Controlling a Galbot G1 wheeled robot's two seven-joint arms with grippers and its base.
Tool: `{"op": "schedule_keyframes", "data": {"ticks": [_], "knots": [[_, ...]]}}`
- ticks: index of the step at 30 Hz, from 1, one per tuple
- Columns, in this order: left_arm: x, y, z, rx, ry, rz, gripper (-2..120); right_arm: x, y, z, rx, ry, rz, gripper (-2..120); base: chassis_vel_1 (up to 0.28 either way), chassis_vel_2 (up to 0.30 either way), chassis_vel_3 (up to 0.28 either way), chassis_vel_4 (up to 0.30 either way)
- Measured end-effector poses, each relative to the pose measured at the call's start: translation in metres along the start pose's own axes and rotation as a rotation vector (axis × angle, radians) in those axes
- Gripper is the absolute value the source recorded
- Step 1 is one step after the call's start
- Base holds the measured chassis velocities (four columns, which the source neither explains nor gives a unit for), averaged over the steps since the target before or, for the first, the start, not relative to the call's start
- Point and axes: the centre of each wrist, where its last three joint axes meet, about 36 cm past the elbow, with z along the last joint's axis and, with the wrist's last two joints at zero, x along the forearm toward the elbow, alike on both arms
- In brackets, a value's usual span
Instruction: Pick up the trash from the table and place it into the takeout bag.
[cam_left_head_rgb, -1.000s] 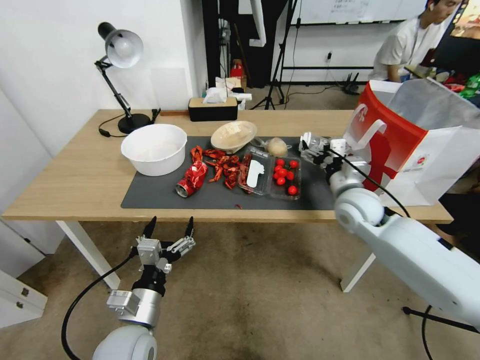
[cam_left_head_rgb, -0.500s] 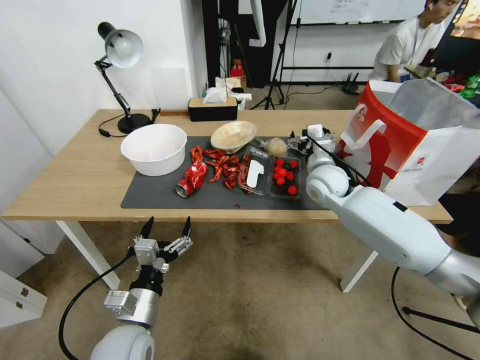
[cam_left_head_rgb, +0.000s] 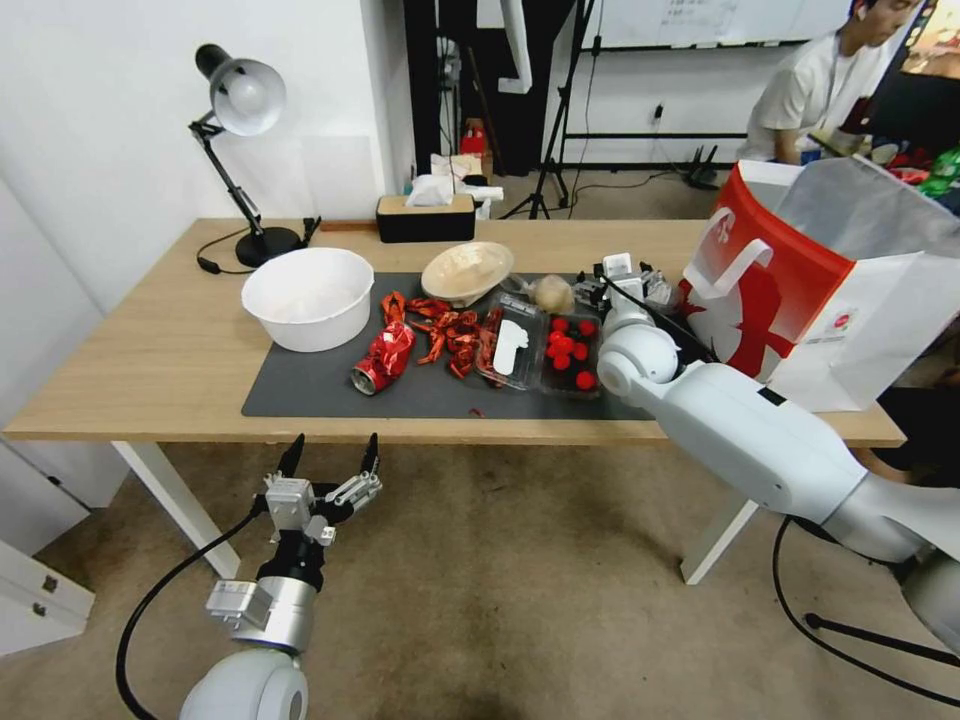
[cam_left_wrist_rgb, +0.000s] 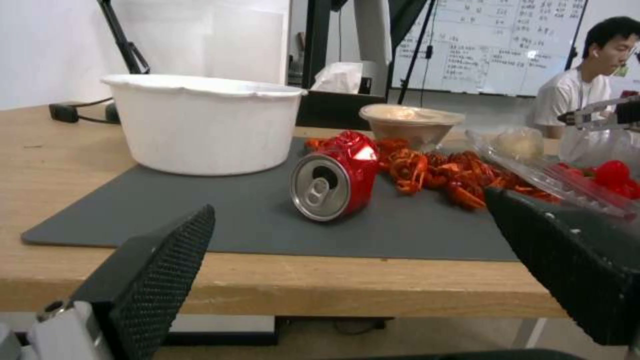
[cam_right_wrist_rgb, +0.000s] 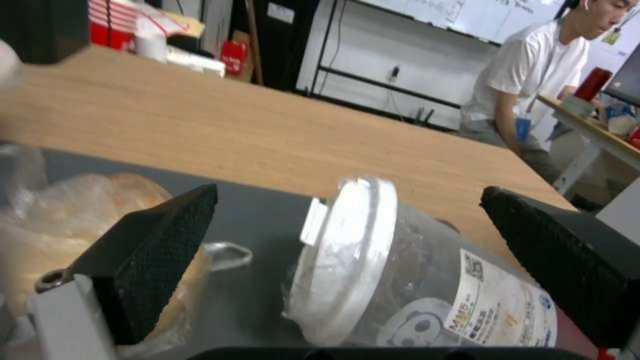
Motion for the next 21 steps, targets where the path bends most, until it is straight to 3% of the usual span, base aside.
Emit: {"op": "schedule_keyframes", "data": {"ticks": [21], "knots": [[0.003, 0.003, 0.005, -0.003, 0.0, -0.005, 100, -0.018, 0.019, 0.0, 0.078, 0.089, 0.069, 100, 0.0, 0.0, 0.0, 0.0]]}}
